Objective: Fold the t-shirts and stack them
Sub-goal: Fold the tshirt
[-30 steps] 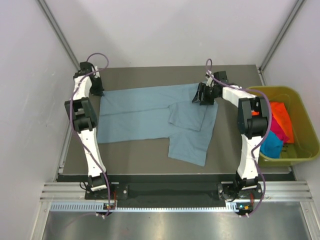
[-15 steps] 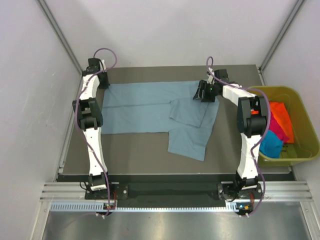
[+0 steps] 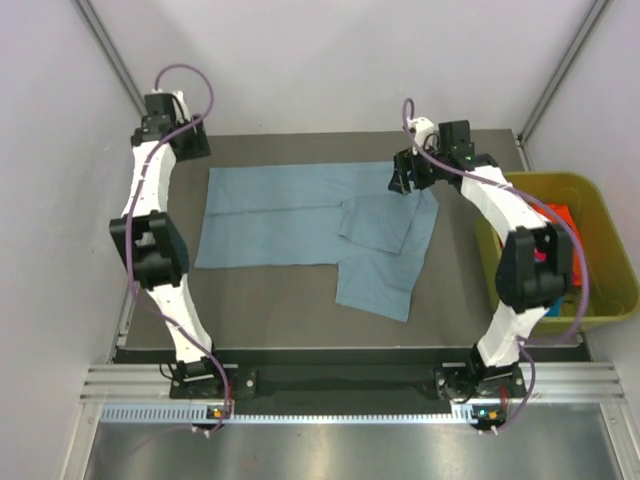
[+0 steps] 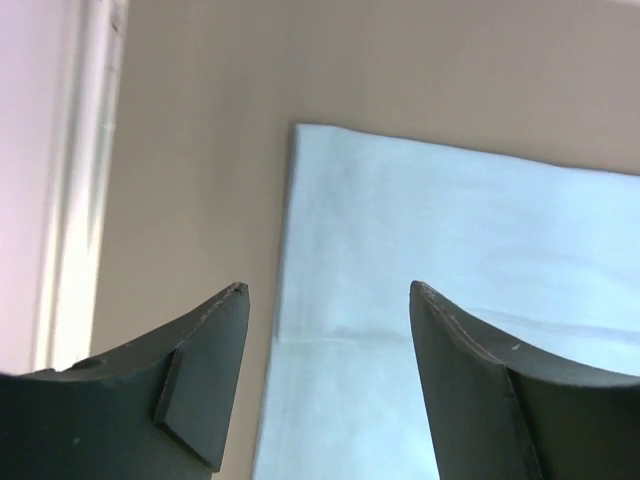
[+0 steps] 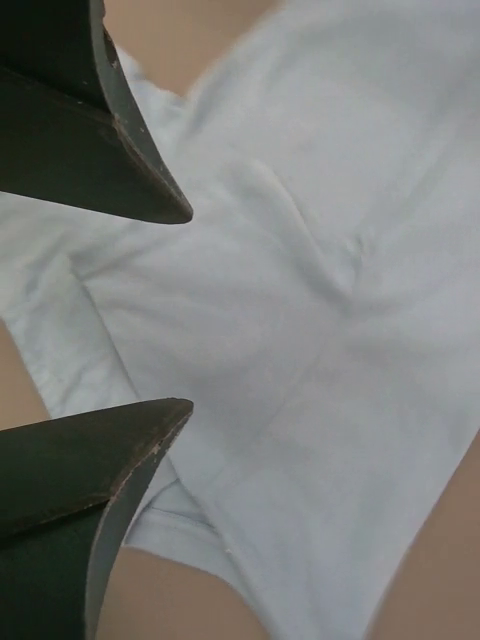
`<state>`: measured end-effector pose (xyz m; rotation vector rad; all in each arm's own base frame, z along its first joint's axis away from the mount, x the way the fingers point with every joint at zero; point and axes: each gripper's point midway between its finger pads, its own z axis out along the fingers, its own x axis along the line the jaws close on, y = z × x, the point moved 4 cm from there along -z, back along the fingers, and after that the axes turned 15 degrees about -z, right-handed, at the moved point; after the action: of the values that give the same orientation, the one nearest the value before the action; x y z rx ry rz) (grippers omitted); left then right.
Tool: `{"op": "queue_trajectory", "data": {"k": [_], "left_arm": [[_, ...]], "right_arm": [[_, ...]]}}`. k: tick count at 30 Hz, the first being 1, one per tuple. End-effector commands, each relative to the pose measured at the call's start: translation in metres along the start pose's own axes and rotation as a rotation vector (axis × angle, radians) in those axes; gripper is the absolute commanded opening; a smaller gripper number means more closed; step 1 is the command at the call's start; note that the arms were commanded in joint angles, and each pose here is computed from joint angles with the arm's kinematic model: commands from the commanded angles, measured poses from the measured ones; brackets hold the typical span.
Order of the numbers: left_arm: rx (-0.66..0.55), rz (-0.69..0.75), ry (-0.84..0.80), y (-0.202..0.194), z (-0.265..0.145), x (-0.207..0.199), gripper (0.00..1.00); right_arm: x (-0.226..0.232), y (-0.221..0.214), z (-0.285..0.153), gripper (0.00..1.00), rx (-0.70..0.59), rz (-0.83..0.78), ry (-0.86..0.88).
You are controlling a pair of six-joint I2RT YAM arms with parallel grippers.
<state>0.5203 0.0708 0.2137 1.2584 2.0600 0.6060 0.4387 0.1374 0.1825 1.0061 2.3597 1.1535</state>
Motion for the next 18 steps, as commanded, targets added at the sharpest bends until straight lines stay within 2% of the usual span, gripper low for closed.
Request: {"op": "queue_trajectory", "data": {"k": [1, 2, 4, 5, 7, 8, 13, 18], "left_arm": [[-0.055, -0.003, -0.108, 0.004, -0.053, -0.017, 0.7], [0.006, -0.007, -0.102, -0.016, -0.049, -0.012, 0.67], [0.028, -0.004, -0.106, -0.027, -0.059, -0.009, 0.65], [0.067, -0.011, -0.093, -0.044, -0.056, -0.003, 0.64], [0.061, -0.018, -0.092, -0.051, -0.065, -0.001, 0.62], [0.084, -0.027, -0.078, -0.064, -0.063, 0.003, 0.61], [0.054, -0.039, -0.06, -0.071, -0.08, 0.008, 0.61], [0.05, -0.049, -0.062, -0.078, -0.089, 0.01, 0.61]], "right_arm": [[0.072, -0.009, -0.039, 0.7, 0.016, -0.406, 0.173], [0.083, -0.041, -0.038, 0.7, 0.076, -0.515, 0.22], [0.111, -0.057, -0.055, 0.7, 0.096, -0.651, 0.268], [0.119, -0.084, -0.057, 0.69, 0.143, -0.714, 0.3], [0.138, -0.096, -0.074, 0.69, 0.136, -0.796, 0.332], [0.147, -0.116, -0.078, 0.68, 0.164, -0.849, 0.374], [0.18, -0.149, -0.102, 0.68, 0.199, -1.035, 0.427], [0.194, -0.177, -0.104, 0.66, 0.247, -1.148, 0.462]]}}
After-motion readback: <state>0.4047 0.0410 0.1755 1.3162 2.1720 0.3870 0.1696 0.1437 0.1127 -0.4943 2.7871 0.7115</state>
